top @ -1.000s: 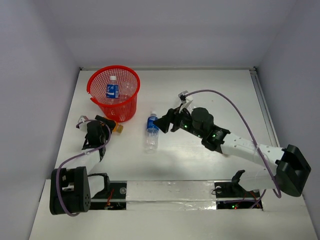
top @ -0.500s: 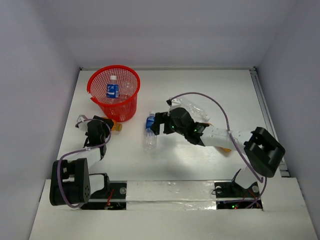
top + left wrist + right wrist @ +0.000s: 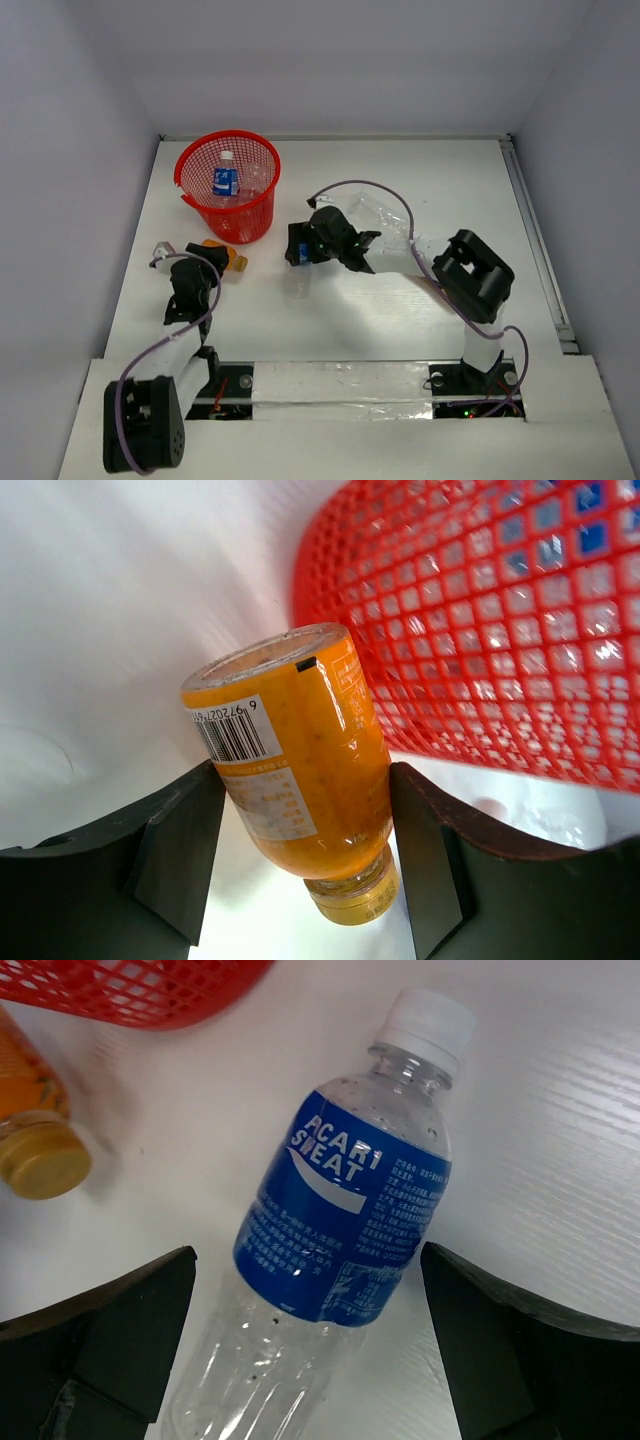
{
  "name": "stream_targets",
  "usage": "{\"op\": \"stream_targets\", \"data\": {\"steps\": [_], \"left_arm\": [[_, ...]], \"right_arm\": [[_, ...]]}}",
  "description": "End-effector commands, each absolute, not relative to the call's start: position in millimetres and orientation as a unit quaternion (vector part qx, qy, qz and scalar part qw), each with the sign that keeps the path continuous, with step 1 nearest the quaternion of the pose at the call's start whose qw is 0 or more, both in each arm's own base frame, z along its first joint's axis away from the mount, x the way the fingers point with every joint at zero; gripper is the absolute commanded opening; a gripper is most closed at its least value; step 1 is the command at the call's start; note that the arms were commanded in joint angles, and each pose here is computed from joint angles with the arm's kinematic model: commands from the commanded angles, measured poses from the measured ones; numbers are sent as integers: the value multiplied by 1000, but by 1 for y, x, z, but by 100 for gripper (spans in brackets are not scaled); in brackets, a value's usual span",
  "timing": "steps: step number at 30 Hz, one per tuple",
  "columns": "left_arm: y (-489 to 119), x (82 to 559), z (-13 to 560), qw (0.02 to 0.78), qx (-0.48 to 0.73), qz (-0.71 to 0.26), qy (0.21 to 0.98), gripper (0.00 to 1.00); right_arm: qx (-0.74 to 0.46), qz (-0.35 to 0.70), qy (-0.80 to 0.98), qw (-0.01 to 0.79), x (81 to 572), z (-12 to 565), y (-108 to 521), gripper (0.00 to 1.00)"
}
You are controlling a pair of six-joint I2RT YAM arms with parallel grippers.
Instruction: Put the plastic bottles in the bin
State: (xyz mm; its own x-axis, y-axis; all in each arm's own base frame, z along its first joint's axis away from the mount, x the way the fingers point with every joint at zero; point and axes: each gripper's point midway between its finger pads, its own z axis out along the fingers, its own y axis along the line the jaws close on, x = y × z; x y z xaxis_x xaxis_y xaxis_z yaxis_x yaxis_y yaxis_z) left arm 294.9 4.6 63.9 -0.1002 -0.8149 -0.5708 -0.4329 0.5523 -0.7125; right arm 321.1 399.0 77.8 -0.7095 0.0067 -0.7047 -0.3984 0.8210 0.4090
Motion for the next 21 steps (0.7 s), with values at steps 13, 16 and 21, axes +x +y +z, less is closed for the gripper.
{"op": "stream_targets", "data": {"steps": [13, 16, 21], "left_arm": [[-52, 243, 202, 586, -301, -330, 676, 32], [-60, 235, 247, 605, -260, -345, 669, 32], [-58, 240, 348, 666, -204, -331, 637, 33]], "right_arm": [[-93, 286, 882, 362, 323, 74, 394, 58], [-86, 299, 870, 382, 318, 92, 386, 55], [-77, 335, 833, 434, 307, 155, 367, 55]]}}
